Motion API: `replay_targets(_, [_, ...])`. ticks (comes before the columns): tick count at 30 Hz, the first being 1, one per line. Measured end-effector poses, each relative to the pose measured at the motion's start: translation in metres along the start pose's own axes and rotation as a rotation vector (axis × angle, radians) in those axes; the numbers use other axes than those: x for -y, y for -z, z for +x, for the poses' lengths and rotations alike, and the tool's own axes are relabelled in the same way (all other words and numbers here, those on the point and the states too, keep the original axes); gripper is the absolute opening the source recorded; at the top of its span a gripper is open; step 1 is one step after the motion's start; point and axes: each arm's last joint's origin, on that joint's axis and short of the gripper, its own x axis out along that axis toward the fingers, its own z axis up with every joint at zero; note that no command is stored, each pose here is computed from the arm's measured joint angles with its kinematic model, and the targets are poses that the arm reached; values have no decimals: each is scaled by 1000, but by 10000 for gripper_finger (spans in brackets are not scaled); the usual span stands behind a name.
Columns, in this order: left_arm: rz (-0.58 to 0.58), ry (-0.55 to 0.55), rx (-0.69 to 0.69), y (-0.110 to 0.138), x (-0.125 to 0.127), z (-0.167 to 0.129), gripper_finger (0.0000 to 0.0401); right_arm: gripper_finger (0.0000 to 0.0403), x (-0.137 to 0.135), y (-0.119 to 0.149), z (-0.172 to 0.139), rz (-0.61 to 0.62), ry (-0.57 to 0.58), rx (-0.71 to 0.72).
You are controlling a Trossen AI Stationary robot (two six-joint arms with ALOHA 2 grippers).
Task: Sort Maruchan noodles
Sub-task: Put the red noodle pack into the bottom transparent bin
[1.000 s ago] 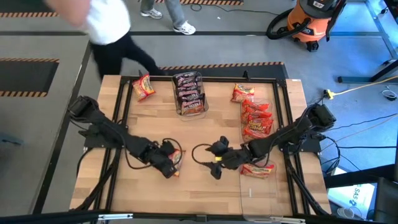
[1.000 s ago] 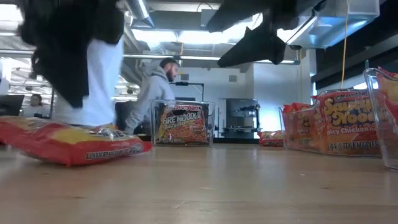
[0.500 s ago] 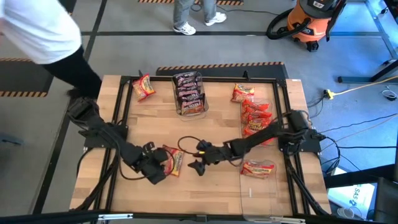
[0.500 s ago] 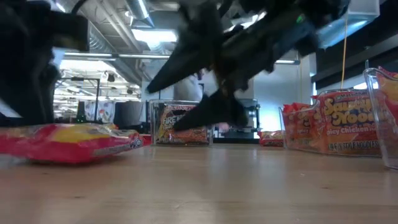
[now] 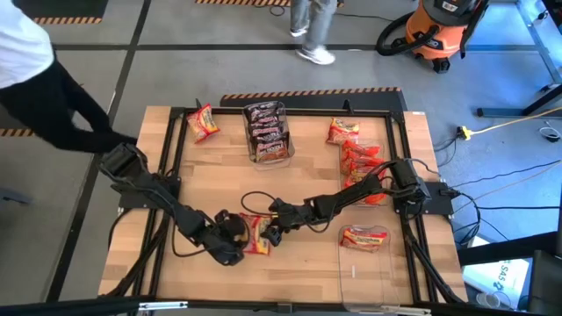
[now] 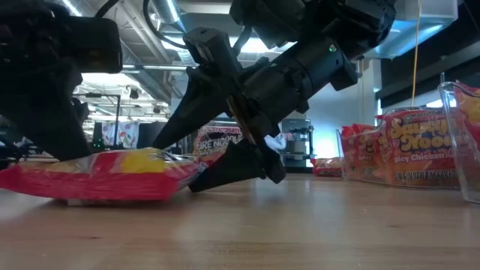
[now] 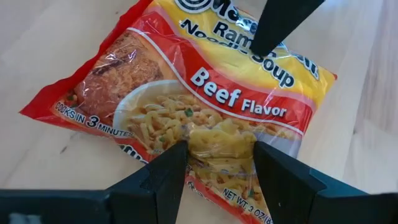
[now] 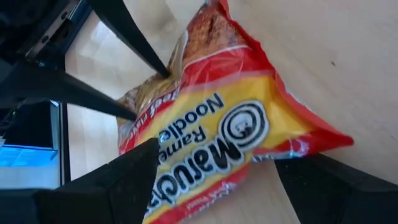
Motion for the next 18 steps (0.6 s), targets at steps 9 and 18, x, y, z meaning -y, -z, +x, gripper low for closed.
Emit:
replay_targets(9, [-55, 98, 77, -4, 10, 4, 185, 308, -1, 0, 0, 10, -8, 4])
replay_targets(18, [-91, 187, 50, -11, 18, -1, 185, 308, -2, 0, 0, 2, -34, 1])
